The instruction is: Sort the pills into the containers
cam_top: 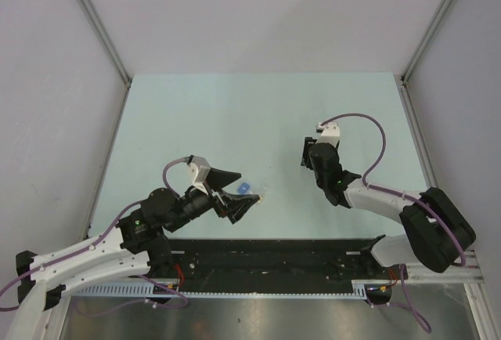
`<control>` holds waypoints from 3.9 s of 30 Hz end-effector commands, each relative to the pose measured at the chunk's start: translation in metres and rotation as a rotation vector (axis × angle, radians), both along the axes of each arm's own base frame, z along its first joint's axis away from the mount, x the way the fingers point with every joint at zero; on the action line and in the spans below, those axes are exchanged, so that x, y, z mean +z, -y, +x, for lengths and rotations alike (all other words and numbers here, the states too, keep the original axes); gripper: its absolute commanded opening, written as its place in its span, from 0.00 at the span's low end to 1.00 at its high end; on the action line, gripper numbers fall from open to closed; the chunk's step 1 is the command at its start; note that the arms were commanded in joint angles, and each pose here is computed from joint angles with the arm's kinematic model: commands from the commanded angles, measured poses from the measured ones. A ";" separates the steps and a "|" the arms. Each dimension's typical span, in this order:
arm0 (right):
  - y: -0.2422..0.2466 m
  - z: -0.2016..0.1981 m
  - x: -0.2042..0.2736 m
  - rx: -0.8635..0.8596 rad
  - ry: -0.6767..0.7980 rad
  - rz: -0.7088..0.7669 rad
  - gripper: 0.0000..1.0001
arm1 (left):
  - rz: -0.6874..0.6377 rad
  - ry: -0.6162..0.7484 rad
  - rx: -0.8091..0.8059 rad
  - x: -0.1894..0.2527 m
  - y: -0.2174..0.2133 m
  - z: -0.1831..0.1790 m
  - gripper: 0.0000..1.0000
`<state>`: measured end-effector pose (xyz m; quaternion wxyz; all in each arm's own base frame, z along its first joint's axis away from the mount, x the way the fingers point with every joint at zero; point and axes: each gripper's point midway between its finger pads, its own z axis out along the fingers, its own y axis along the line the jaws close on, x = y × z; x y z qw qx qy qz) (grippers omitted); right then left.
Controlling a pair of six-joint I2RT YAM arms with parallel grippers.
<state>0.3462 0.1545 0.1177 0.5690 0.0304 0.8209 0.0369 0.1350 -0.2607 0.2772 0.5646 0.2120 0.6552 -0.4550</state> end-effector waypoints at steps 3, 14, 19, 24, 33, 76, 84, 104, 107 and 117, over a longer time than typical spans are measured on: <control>0.004 0.012 -0.010 -0.089 0.045 0.007 0.00 | -0.024 -0.024 0.031 0.003 -0.003 0.004 1.00; 0.004 0.005 -0.048 -0.102 -0.037 -0.042 0.18 | -0.019 -0.054 0.055 -0.006 -0.005 0.007 1.00; -0.001 0.001 -0.050 -0.079 -0.049 -0.051 0.51 | -0.017 -0.062 0.061 -0.011 -0.007 0.007 1.00; -0.002 -0.002 -0.049 -0.066 -0.060 -0.049 0.63 | -0.012 -0.070 0.066 -0.013 -0.007 0.008 1.00; -0.006 -0.007 -0.031 -0.022 -0.044 -0.026 0.79 | -0.012 -0.070 0.067 -0.014 -0.007 0.008 1.00; -0.143 -0.103 0.006 0.555 -0.454 0.204 0.70 | 0.046 -0.330 0.412 -0.136 -0.047 0.090 0.88; -0.136 -0.102 0.001 0.554 -0.474 0.245 0.68 | 0.143 -0.317 0.340 -0.158 -0.028 0.099 0.83; -0.120 -0.102 -0.004 0.541 -0.489 0.277 0.66 | 0.281 -0.406 0.333 -0.217 -0.023 0.104 0.69; -0.119 -0.101 -0.005 0.543 -0.488 0.276 0.66 | 0.291 -0.413 0.341 -0.222 -0.024 0.107 0.69; -0.117 -0.101 -0.006 0.547 -0.492 0.275 0.65 | 0.288 -0.382 0.367 -0.217 -0.027 0.124 0.69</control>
